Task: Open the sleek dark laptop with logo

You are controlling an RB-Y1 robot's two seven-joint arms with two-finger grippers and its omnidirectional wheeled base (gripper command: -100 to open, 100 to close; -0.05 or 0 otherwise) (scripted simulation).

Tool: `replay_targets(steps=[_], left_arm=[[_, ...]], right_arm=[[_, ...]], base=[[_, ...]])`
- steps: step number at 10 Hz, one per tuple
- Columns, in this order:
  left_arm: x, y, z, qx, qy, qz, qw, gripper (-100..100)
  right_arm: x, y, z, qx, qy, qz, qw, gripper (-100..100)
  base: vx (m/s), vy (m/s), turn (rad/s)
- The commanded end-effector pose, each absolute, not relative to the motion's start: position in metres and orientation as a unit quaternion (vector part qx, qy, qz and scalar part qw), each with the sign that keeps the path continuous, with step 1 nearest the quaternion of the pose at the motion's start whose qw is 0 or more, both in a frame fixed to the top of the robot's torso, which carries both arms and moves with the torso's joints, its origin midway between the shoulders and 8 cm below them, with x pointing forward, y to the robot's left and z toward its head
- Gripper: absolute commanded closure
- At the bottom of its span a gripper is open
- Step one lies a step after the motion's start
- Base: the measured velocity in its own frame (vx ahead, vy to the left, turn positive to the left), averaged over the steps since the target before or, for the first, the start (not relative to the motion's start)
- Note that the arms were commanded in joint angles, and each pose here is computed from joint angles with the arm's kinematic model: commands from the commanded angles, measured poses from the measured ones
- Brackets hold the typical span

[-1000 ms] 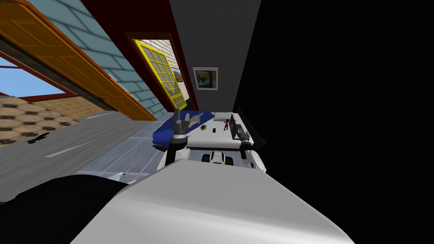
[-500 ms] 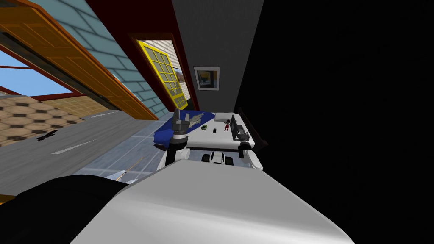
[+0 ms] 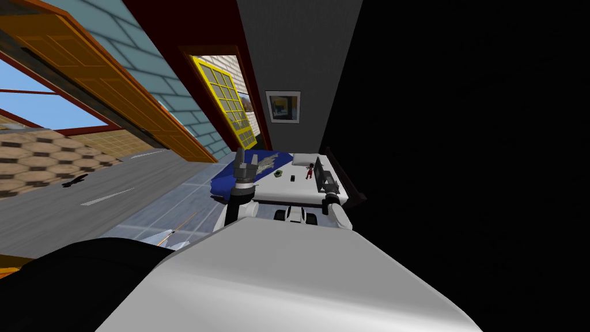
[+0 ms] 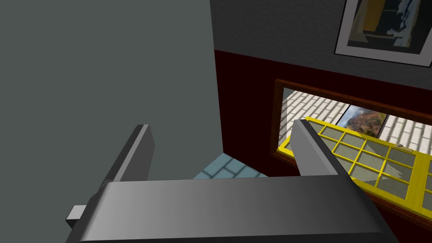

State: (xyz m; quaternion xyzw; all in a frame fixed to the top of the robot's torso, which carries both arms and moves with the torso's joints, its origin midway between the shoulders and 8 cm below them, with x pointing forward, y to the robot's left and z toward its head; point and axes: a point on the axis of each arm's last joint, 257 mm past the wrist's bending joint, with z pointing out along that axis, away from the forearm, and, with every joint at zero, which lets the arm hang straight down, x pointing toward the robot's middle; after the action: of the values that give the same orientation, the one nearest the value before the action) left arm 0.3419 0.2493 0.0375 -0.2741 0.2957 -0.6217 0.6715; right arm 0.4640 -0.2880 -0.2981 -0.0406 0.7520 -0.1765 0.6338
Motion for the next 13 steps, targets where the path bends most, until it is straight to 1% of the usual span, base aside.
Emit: replay_targets(steps=[1,13], left_arm=[[0.342,0.249,0.037,-0.274,0.296,-0.622,0.672,0],[0.342,0.249,0.037,-0.274,0.296,-0.622,0.672,0]], right_arm=[[0.463,-0.29,-0.3,-0.058,0.748,-0.2,0.63,-100],[0.461,-0.291,-0.322,-0.165,0.715,-0.352,0.581,-100]], base=[[0.009,-0.001,-0.006],[0.016,-0.002,0.033]])
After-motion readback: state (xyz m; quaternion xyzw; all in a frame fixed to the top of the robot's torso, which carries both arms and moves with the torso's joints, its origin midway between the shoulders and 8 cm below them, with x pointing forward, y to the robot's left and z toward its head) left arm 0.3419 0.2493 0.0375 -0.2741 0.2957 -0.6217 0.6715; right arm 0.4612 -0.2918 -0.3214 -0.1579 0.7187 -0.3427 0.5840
